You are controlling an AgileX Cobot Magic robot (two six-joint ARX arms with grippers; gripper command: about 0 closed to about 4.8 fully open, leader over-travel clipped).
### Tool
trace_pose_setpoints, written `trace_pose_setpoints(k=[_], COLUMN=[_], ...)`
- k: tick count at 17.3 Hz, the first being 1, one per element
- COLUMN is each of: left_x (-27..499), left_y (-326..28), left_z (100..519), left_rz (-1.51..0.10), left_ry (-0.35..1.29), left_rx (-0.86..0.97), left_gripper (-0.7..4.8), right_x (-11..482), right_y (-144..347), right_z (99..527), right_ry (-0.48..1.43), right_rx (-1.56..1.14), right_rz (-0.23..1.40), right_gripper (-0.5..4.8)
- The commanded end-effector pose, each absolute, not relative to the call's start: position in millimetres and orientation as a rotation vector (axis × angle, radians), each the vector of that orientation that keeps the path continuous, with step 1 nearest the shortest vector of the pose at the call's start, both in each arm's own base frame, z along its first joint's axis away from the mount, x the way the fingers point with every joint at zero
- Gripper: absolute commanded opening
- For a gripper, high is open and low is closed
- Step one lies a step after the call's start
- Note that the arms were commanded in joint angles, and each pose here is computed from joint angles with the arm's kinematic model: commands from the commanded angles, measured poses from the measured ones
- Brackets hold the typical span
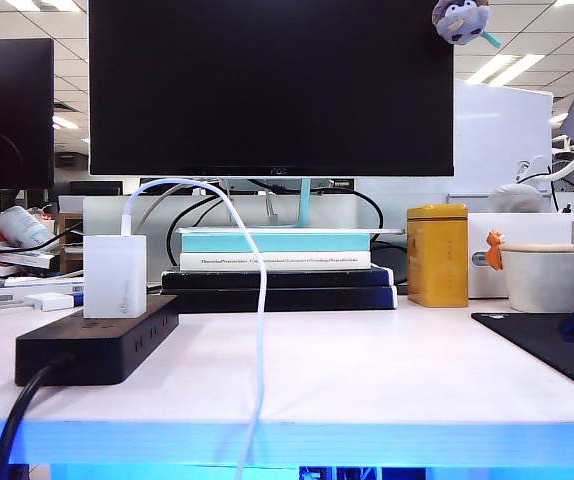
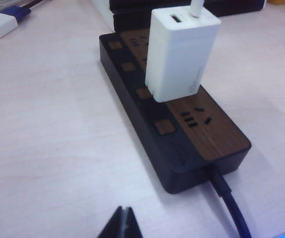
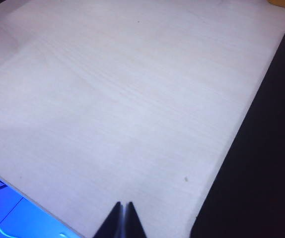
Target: Plug the white charger into the left socket.
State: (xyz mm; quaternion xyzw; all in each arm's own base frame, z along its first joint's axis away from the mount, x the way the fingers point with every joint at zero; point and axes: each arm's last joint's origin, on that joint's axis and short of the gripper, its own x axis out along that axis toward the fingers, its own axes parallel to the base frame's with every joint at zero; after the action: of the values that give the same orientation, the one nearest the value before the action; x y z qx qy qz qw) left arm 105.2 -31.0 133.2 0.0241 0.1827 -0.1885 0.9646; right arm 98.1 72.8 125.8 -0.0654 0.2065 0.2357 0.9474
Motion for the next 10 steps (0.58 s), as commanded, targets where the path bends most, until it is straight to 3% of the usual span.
trace_pose_setpoints(k=[1,6,10], left_x=[106,106,104], left_y=[-31,-31,-31], left_z=[135,135,138], left_rz=[-0.379,-0.379,-0.379], left_ry=[0.361,0.360,0.323], left_rx=[0.049,0.048,0.046], left_gripper=[-0.06,-0.06,-0.05], right_x=[98,92,91], right_y=[73,65,49], right_z=[124,129,142], right_ry=[0.418,0.379,0.250], right_rx=[-0.129,-0.106,-0.033], right_rz=[0.479,0.464,0.353], right_gripper=[0.21,0.21,0.21])
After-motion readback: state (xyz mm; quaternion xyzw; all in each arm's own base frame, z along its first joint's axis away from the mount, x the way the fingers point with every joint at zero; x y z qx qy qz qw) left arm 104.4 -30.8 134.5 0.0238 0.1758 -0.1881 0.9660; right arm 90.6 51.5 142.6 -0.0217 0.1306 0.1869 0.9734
